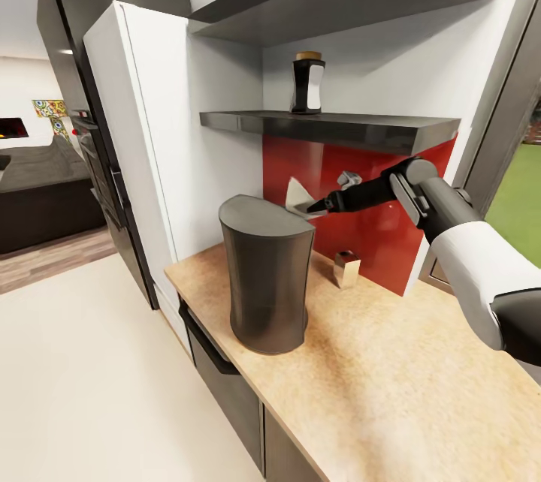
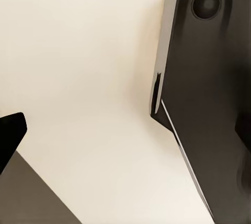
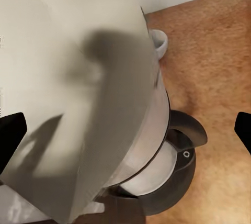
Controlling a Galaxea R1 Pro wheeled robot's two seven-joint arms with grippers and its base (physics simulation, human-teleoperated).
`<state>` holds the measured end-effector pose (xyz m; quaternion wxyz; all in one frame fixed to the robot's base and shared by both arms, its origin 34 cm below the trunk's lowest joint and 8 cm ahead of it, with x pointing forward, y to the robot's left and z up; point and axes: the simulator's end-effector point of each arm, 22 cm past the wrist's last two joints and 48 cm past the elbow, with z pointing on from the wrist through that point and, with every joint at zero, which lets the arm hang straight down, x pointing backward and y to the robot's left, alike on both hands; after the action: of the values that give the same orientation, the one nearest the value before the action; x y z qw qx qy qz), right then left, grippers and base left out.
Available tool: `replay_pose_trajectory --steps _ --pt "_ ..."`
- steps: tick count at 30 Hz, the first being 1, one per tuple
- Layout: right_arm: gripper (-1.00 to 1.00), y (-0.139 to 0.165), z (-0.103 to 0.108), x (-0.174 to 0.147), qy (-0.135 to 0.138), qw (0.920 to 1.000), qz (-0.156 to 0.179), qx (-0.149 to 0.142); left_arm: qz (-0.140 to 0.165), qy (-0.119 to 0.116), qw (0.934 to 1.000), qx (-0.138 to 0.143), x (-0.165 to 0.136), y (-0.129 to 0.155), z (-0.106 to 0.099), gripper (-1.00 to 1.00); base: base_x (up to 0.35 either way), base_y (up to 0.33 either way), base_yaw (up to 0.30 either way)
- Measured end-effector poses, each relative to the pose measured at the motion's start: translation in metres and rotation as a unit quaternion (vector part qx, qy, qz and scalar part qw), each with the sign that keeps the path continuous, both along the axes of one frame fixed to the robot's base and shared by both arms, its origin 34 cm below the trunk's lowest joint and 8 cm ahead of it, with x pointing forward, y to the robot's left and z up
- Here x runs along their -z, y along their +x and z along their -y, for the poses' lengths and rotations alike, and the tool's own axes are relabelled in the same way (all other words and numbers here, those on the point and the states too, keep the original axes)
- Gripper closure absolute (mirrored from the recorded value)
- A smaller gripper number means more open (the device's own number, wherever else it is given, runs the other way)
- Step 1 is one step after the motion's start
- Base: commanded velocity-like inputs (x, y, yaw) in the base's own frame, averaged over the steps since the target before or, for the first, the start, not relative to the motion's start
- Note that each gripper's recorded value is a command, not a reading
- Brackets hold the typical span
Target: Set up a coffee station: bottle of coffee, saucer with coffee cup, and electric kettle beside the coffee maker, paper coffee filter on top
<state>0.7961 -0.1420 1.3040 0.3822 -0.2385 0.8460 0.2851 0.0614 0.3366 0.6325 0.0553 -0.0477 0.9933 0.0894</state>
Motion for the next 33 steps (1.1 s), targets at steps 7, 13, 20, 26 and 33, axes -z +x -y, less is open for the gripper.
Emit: replay_pose_trajectory --steps 7,13,20,26,33 --pt "-1.00 0.000 0.000 -0.001 0.000 1.0000 0.001 -0.001 0.000 0.000 1.0000 0.000 0.000 0.000 0.000 -1.00 0.000 0.000 0.000" --pt "-1.00 0.000 -0.001 -0.001 0.000 1.0000 0.002 -0.001 0.000 0.000 1.0000 0.000 0.000 0.000 0.000 -1.00 0.000 0.000 0.000" --pt "-1.00 -0.001 -0.005 -0.009 0.006 0.9999 0.011 -0.006 0.000 -0.001 1.0000 0.000 0.000 0.000 0.001 -1.00 0.000 0.000 0.000" --pt "-1.00 -0.001 -0.004 -0.008 0.003 0.9999 0.012 -0.006 -0.001 0.000 1.0000 0.000 0.000 0.000 0.001 -1.00 0.000 0.000 0.000" --pt "-1.00 0.009 -0.009 -0.025 -0.001 0.9959 0.086 -0.027 -0.001 0.001 1.0000 -0.001 0.000 0.000 -0.001 -1.00 0.000 0.000 0.000"
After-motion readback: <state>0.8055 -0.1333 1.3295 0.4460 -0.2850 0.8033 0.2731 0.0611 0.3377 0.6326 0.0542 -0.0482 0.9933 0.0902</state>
